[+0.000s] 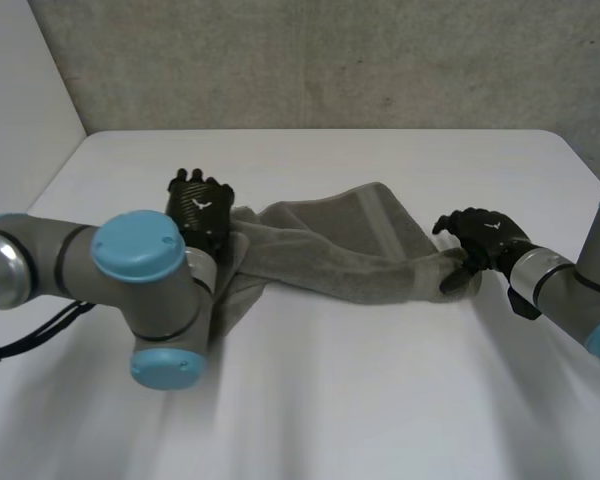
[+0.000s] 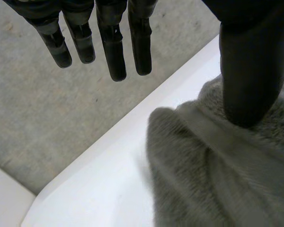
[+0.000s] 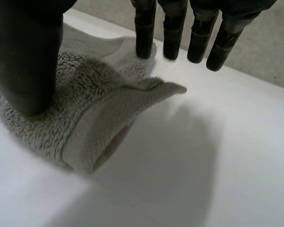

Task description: Fold the towel.

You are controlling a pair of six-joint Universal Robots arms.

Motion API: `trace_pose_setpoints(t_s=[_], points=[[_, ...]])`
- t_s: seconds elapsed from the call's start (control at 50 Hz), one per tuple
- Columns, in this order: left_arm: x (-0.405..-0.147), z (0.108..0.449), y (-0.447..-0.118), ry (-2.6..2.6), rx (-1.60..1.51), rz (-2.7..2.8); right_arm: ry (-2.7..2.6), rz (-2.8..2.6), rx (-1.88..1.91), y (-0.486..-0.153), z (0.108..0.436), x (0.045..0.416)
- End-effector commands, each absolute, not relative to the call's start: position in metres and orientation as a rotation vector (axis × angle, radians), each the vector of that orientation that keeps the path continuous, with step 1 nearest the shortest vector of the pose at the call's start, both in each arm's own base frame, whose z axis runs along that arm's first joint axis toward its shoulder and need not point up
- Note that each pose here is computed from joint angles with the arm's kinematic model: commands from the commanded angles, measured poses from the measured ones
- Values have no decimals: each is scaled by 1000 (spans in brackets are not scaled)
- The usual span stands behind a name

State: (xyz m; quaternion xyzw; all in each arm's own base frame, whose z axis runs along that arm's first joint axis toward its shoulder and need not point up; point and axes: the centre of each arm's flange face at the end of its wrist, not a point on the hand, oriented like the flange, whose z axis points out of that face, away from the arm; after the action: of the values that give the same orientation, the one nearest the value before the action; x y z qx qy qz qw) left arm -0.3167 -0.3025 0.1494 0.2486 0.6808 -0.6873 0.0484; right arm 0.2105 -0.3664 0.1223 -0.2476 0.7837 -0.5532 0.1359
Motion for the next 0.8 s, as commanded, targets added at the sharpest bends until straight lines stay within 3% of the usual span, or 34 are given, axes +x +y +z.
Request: trace_pose_setpoints(t_s=[0.02, 0.12, 0.3, 0.52, 0.68, 0.8], points=[[-296, 150, -302, 2103, 735, -2033, 2302, -1530, -715, -372, 113, 211], [-279, 141, -296, 2151, 744, -1944, 2322, -1488, -718, -369, 112, 211], [-272, 133, -288, 2202, 764, -1866, 2292, -1441, -750, -357, 127, 214], [-269, 178, -286, 2137, 711, -1985, 2201, -1528, -873, -341, 160, 213], [-278, 205, -276, 2159, 712, -2108, 2210, -1591, -965, -340, 169, 199], [-301, 209, -259, 2316, 666, -2191, 2207, -1581, -972, -337, 167, 201]])
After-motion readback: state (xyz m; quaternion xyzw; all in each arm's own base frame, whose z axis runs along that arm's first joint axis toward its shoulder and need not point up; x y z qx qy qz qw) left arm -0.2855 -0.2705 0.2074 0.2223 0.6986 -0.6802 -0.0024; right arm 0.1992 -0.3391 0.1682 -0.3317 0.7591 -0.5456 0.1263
